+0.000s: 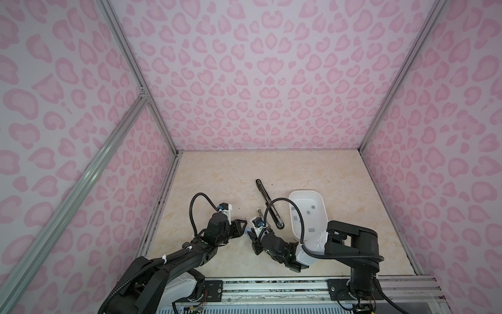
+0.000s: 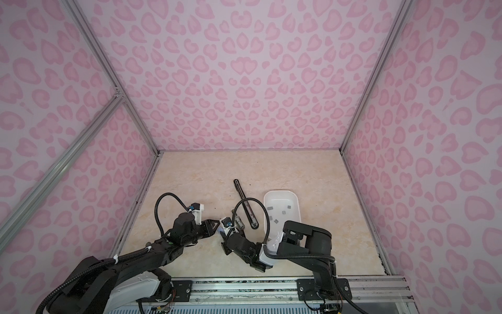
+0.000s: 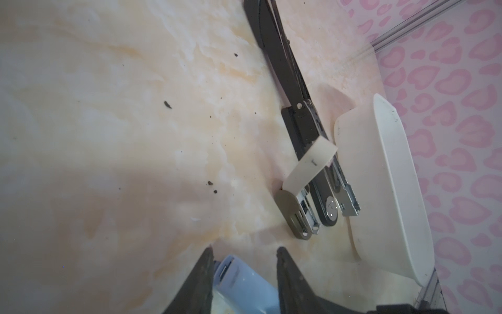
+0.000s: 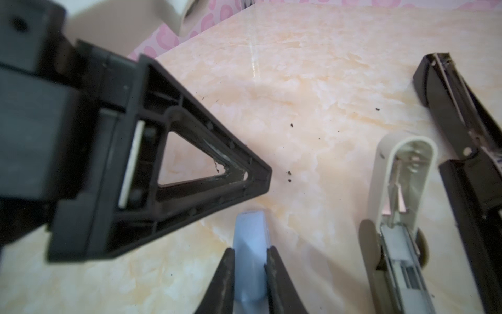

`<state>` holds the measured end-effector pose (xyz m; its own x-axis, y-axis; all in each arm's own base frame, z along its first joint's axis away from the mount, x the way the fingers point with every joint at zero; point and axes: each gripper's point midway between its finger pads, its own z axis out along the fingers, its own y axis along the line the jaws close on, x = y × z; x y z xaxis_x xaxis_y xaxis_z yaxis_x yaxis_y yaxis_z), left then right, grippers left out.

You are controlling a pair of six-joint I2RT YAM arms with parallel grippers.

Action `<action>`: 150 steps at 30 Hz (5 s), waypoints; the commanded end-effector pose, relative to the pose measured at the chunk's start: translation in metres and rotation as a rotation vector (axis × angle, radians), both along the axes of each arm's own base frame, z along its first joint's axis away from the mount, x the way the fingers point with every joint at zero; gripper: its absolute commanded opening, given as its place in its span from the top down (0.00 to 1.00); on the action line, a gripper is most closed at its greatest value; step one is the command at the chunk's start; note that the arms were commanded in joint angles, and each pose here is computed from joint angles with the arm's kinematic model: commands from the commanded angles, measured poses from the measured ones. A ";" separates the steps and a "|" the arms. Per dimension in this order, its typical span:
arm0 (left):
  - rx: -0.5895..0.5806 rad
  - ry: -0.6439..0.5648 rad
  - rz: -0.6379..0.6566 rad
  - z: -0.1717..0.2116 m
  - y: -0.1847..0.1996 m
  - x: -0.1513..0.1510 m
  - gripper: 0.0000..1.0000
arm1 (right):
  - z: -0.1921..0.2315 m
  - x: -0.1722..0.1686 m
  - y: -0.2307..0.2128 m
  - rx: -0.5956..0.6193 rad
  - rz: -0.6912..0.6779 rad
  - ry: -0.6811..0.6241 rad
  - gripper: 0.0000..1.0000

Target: Load the staples into the stapler

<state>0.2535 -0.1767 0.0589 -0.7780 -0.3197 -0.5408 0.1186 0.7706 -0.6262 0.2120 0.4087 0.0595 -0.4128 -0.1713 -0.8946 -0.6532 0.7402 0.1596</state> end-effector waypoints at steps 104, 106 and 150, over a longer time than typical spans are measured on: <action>-0.057 -0.003 0.111 0.045 0.031 0.033 0.30 | -0.064 0.014 -0.049 -0.226 -0.002 0.052 0.75; -0.052 0.007 0.111 0.043 0.031 0.033 0.30 | -0.064 0.014 -0.049 -0.213 0.000 0.053 0.75; 0.025 0.089 -0.027 -0.008 -0.041 0.032 0.30 | -0.058 0.015 -0.051 -0.138 -0.009 0.054 0.73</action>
<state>0.2771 -0.2175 0.0384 -0.8619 -0.2563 -0.4375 0.0697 0.7947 -0.6030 0.2339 0.3637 0.0153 -0.4289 -0.2455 -0.8693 -0.6353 0.7661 0.0971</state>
